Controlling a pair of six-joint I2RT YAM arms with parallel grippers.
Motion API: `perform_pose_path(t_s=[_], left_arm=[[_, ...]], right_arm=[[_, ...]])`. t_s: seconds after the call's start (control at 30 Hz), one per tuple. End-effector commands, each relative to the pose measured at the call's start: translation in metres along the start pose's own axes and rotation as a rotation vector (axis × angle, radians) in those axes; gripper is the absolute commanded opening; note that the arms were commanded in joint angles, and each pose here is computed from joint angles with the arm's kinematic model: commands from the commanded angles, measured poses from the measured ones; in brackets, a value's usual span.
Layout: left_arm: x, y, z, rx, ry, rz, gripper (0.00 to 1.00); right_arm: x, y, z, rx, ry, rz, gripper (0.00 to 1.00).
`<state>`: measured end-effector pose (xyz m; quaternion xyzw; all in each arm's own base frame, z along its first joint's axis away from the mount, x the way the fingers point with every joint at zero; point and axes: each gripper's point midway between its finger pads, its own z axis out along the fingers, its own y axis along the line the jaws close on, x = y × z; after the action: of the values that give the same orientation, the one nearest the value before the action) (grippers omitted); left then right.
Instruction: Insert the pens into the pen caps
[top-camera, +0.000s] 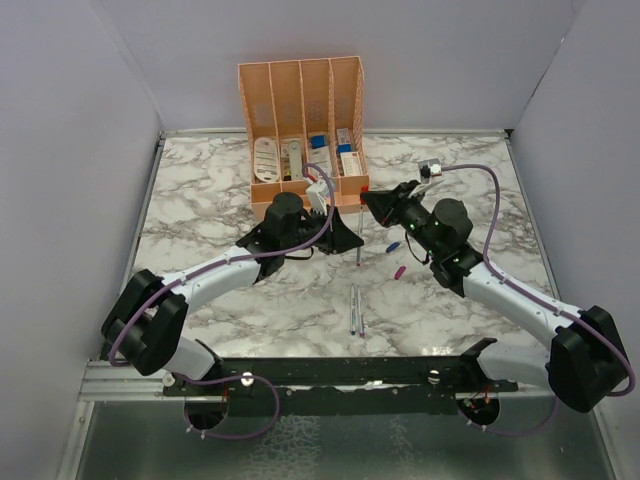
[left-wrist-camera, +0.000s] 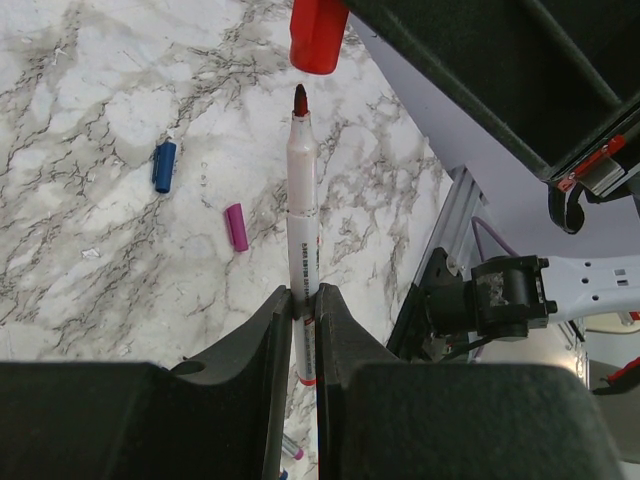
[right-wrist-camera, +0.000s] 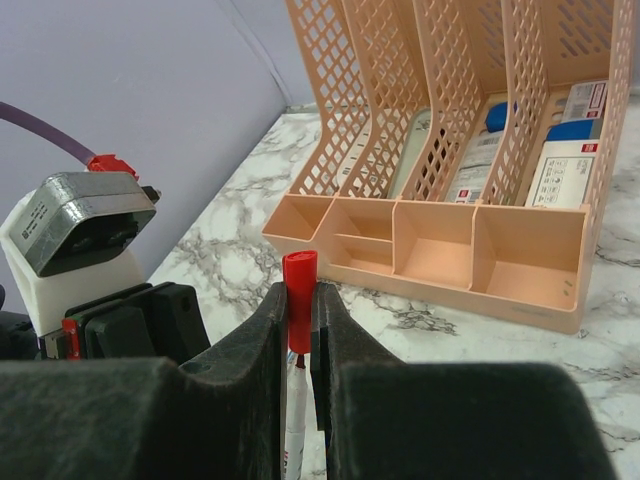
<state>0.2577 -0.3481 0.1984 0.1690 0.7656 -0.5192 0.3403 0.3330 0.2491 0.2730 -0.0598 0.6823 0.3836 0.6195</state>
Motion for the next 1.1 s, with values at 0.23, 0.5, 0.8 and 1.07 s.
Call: perform_pose_path(t_s=[0.23,0.5,0.8,1.07], left_arm=[[-0.009,-0.014,0.004,0.058,-0.018,0.037,0.00],[-0.011,-0.012,0.003,0.047,-0.028,0.039,0.00],[-0.015,-0.007,0.001,0.012,-0.059,0.037,0.00],[-0.020,-0.004,0.000,-0.014,-0.085,0.039,0.00]], right_arm=[[0.013,0.003,0.001,-0.028,0.033,0.003,0.01],[0.017,0.001,-0.002,-0.022,0.048,0.000,0.01],[0.023,0.006,-0.009,-0.037,0.093,0.012,0.01],[0.037,0.008,-0.016,-0.045,0.159,0.043,0.01]])
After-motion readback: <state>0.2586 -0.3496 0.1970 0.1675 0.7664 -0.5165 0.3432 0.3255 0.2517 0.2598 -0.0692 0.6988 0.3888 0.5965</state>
